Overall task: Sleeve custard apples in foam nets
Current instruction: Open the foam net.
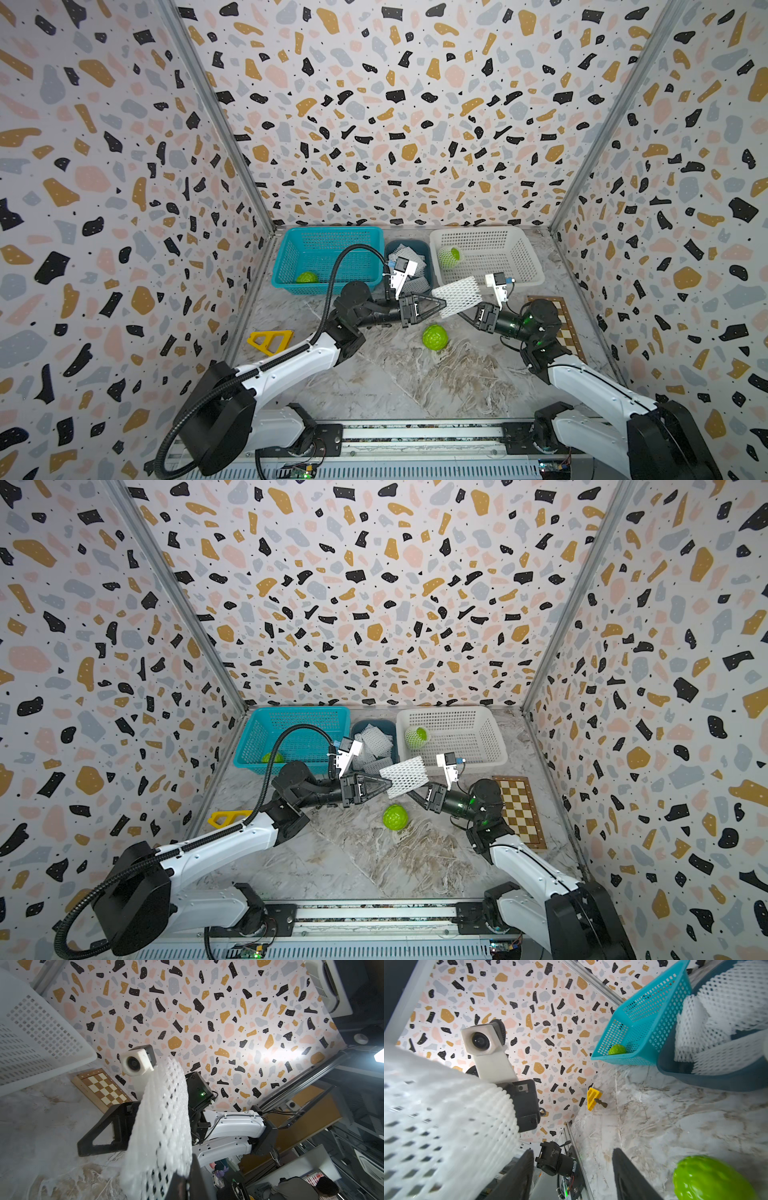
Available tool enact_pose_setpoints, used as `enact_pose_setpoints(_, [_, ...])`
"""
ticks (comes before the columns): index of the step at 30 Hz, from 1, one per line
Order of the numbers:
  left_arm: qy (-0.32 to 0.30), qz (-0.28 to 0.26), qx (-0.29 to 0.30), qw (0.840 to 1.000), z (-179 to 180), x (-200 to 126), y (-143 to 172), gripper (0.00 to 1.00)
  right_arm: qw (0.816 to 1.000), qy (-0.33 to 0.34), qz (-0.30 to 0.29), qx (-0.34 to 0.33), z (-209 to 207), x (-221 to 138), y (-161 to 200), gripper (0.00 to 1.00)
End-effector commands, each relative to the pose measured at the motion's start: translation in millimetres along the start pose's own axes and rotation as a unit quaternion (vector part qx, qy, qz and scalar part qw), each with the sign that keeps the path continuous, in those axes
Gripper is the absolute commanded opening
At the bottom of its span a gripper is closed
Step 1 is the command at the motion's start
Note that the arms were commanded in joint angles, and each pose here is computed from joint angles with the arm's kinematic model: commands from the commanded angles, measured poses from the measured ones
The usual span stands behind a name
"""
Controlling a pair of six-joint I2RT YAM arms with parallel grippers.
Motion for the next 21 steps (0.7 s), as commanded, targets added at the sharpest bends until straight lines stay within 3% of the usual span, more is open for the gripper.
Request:
enact_pose_setpoints(1, [0.068,0.001,0.055,0.996,-38,0,-10,0.0,0.995,-0.082,0.0,-0.064,48,-3,-8,0.61])
enact_pose_setpoints(14, [0.076,0.026,0.047,0.996,-33,3,-2,0.0,0.975,-0.166,0.062,-0.137,112,6,7,0.61])
enact_pose_setpoints(21, [0.08,0.019,0.051,0.995,-34,-1,0,0.0,0.973,-0.173,0.071,-0.137,120,9,6,0.63])
Point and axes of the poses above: each gripper's point midway between its finger pads, its own x axis out along the fingers, its own z axis along the line the jaws close on, y = z × x, the point moved 2 cm from there along -x, back along the fingers, and after that the axes turned 1 degree about x, right-handed, at the moved point
